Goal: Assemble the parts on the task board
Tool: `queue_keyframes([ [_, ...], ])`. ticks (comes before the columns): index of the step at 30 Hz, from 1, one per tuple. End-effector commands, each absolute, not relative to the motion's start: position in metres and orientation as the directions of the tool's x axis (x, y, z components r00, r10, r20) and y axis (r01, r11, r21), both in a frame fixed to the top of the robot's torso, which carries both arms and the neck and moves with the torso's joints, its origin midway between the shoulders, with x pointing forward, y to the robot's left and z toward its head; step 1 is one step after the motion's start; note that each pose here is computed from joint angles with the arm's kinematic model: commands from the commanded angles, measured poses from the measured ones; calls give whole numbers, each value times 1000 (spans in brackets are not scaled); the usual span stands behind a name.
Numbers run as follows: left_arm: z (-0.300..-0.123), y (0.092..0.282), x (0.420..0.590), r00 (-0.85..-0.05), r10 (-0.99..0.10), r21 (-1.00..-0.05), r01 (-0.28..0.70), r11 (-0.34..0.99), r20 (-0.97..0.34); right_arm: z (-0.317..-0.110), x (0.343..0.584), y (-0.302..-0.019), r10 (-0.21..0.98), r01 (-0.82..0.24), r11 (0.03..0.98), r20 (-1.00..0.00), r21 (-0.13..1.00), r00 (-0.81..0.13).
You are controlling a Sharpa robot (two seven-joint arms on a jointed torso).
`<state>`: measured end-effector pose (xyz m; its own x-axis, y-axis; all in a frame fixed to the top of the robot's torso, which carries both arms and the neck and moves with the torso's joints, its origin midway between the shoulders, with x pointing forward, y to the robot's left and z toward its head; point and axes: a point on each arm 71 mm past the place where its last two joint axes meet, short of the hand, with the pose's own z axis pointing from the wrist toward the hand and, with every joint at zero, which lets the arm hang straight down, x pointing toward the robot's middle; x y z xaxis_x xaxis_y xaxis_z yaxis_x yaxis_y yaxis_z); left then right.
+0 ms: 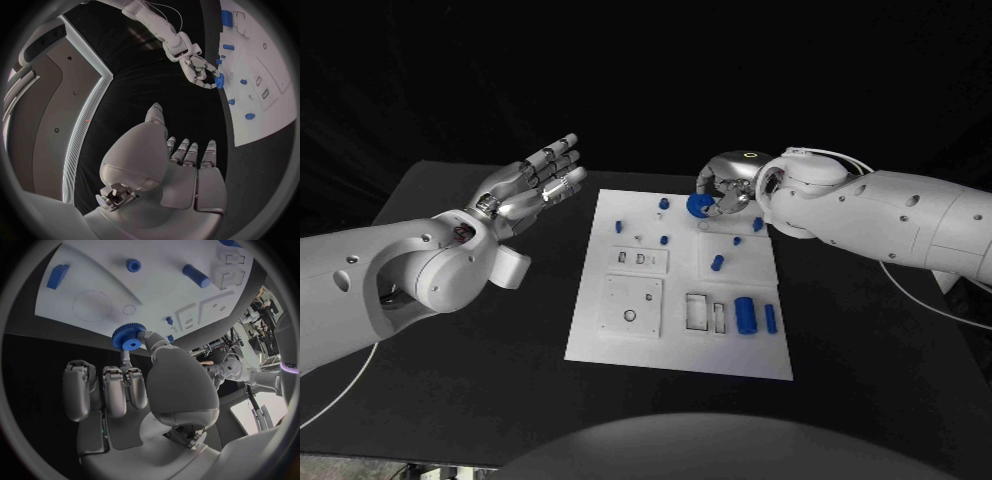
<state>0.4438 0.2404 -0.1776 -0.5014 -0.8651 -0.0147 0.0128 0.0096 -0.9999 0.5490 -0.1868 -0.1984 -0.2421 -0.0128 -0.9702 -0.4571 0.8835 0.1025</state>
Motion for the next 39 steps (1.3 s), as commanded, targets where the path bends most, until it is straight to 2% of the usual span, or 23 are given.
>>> queue_keyframes([
  [1,-177,237,443,-523,-852,-1000,9,-3,-2,-199,548,-173,-25,-486,867,-965,109,-262],
  [15,-177,232,443,-535,-845,-1000,4,-5,2,-206,554,-121,-42,-545,829,-960,122,-278],
  [39,-177,232,442,-538,-843,-1000,1,-6,5,-219,562,-105,-61,-536,835,-948,122,-311],
])
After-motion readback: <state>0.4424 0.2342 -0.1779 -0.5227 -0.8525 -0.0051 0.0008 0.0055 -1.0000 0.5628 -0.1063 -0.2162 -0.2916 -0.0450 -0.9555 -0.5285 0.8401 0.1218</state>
